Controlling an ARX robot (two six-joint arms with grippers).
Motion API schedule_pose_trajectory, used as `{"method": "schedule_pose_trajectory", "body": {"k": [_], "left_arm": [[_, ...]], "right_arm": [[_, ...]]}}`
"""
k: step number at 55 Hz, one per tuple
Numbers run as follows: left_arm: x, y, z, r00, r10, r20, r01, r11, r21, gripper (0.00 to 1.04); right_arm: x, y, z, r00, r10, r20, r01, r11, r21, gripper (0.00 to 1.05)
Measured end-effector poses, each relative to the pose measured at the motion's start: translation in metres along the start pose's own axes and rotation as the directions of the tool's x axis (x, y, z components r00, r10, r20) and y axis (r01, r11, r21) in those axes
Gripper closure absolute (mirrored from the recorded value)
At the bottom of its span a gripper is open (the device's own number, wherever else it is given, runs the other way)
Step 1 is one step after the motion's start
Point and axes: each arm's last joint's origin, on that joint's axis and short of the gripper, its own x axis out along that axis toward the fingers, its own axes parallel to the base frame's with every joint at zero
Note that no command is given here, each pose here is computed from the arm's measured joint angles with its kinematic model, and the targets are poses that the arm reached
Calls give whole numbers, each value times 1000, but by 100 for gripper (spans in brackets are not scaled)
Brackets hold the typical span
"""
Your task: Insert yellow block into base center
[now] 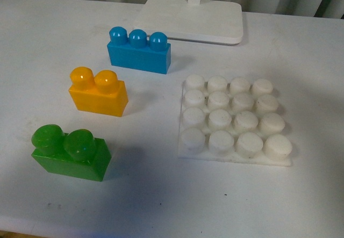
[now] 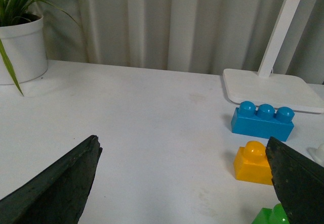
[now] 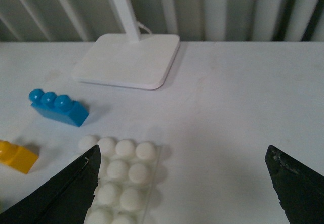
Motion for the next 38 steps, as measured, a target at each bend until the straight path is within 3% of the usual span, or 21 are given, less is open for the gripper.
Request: {"method": "schedule_pose_trajectory", "body": {"k": [6,14,18,21,38], "left_arm": [[0,0,0,1000,0,0,0,1000,0,6],[0,0,0,1000,0,0,0,1000,0,6],[0,0,0,1000,0,0,0,1000,0,6],[0,0,0,1000,1,0,-1,1000,0,6],[0,0,0,1000,0,0,0,1000,0,6]], "right_arm": [[-18,-17,-6,992,-95,85,94,995,16,9],[-20,-21,-7,983,-127,136,128,992,-2,12],[-23,-26,-13,939,-200,280,221,974,-47,26],[-26,-27,-17,925,-211,315,240,969,-58,35],[-35,-27,-41,924,-208,321,247,965,-86,91]]}}
